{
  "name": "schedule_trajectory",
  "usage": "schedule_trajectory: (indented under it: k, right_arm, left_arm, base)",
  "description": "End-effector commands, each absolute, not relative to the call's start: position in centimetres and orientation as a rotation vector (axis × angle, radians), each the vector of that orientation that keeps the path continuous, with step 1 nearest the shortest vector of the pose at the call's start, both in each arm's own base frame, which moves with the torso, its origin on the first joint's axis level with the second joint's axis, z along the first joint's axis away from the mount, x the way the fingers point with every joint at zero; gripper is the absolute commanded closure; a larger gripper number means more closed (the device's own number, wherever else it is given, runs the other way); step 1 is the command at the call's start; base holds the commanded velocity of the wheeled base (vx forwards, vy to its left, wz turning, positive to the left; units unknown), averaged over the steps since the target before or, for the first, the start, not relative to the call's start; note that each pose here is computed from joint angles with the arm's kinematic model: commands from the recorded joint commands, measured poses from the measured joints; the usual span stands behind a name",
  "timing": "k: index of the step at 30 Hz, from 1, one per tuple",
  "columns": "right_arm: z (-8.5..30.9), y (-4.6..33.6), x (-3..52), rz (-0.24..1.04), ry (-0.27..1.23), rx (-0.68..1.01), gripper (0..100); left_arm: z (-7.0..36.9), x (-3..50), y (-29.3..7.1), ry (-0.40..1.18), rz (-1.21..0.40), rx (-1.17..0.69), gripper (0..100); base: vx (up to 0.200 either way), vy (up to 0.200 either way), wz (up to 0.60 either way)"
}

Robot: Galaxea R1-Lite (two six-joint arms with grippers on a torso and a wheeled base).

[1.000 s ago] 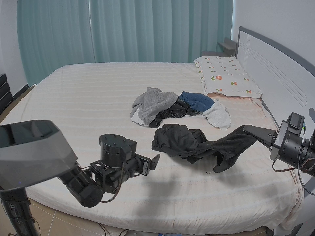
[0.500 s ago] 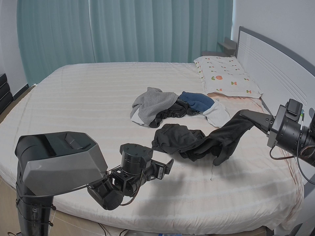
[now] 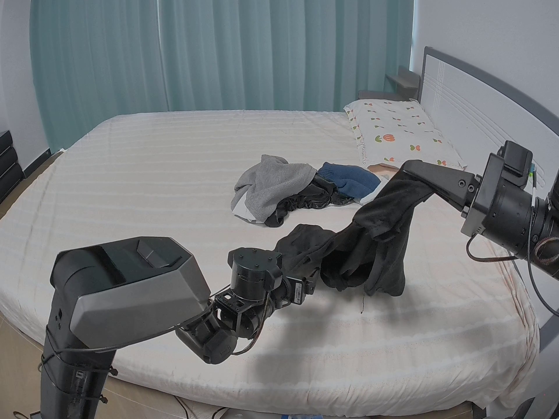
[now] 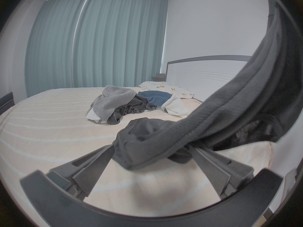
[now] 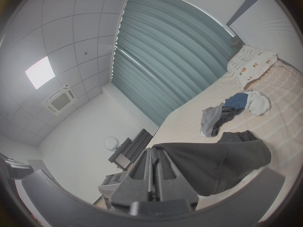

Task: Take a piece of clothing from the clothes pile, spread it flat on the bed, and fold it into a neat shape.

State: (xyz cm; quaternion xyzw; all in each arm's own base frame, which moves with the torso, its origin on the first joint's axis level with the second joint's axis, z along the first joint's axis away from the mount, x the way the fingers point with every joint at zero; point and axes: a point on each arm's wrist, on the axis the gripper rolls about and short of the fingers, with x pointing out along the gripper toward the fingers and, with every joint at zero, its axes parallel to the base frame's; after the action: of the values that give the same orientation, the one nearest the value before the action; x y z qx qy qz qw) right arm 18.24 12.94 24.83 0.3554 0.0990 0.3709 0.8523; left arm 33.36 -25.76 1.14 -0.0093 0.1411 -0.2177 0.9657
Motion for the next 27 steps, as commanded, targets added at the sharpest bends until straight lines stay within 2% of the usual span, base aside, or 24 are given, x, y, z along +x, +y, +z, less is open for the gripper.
schedule_trajectory:
  k: [1, 9, 13, 17, 18, 22, 27]
  right_arm:
    - [25.8, 13.7, 18.0, 0.825, 0.183, 0.736, 100]
    - [27.7, 12.5, 17.2, 0.833, 0.087, 0.741, 100]
    - [27.6, 11.7, 17.8, 0.788, 0.069, 0.741, 100]
    - [26.2, 10.3, 19.6, 0.692, 0.103, 0.753, 100]
    - [25.7, 10.1, 20.1, 0.667, 0.119, 0.762, 100]
    - [24.6, 9.5, 21.4, 0.609, 0.149, 0.771, 100]
    - [21.8, 8.7, 24.2, 0.499, 0.223, 0.768, 100]
  left_arm:
    - [0.5, 34.3, -26.3, 0.272, -0.432, -0.032, 0]
    - [-1.7, 37.1, -25.8, 0.263, -0.313, -0.095, 0]
    - [-3.4, 39.0, -24.8, 0.260, -0.229, -0.092, 0]
    - [-3.1, 40.3, -25.2, 0.214, -0.207, -0.121, 0]
    - [-3.1, 40.3, -25.2, 0.215, -0.208, -0.131, 100]
    - [-1.9, 40.1, -24.9, 0.207, -0.202, -0.167, 100]
    - [6.2, 37.5, -21.9, 0.166, -0.174, -0.224, 100]
  base:
    - [0.000, 0.000, 0.00]
    - [0.000, 0.000, 0.00]
    - [0.000, 0.000, 0.00]
    - [0.000, 0.000, 0.00]
    - [0.000, 0.000, 0.00]
    - [0.000, 0.000, 0.00]
    - [0.000, 0.000, 0.00]
